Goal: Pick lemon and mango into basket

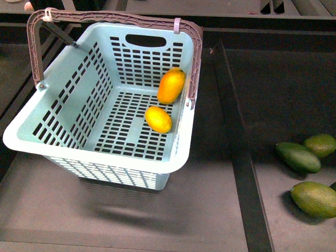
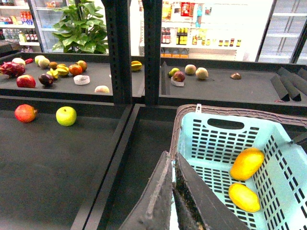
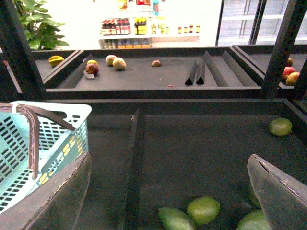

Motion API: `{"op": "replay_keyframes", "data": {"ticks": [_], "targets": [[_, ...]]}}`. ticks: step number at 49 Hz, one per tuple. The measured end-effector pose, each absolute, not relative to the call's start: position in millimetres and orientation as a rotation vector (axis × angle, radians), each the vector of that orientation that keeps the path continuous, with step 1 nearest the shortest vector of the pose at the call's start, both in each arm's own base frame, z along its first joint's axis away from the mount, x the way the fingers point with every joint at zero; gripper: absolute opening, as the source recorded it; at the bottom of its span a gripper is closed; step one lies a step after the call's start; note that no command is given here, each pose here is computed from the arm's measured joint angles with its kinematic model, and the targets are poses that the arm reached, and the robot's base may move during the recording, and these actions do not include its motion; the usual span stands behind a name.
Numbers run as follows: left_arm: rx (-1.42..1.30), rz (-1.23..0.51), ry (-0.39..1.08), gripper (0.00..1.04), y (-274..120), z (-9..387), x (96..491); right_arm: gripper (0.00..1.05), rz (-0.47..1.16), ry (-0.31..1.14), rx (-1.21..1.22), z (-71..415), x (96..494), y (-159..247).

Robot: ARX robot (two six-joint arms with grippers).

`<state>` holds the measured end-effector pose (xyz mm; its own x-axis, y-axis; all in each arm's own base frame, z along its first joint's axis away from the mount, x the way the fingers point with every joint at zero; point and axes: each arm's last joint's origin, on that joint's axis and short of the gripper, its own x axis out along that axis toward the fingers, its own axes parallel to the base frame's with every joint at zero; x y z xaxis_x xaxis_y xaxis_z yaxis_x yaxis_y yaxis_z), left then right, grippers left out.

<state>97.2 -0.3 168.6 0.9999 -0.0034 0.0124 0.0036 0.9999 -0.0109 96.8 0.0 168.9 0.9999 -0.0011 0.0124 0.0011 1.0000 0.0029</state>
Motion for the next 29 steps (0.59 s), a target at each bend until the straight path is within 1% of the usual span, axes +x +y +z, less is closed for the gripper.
{"op": "replay_keyframes", "data": {"ticks": [24, 25, 27, 29], "targets": [[-0.011, -0.003, -0.012, 0.03, -0.3, 168.6, 97.1, 0.96, -0.001, -0.012, 0.003, 168.9, 96.8, 0.0], [-0.012, -0.004, -0.012, 0.05, -0.3, 168.6, 97.1, 0.96, -0.001, -0.012, 0.003, 168.9, 96.8, 0.0], [-0.011, -0.003, -0.012, 0.15, -0.3, 168.6, 97.1, 0.96, -0.001, -0.012, 0.003, 168.9, 96.8, 0.0], [-0.011, -0.003, -0.012, 0.21, -0.3, 168.6, 97.1, 0.96, -0.001, -0.012, 0.003, 168.9, 96.8, 0.0]]}}
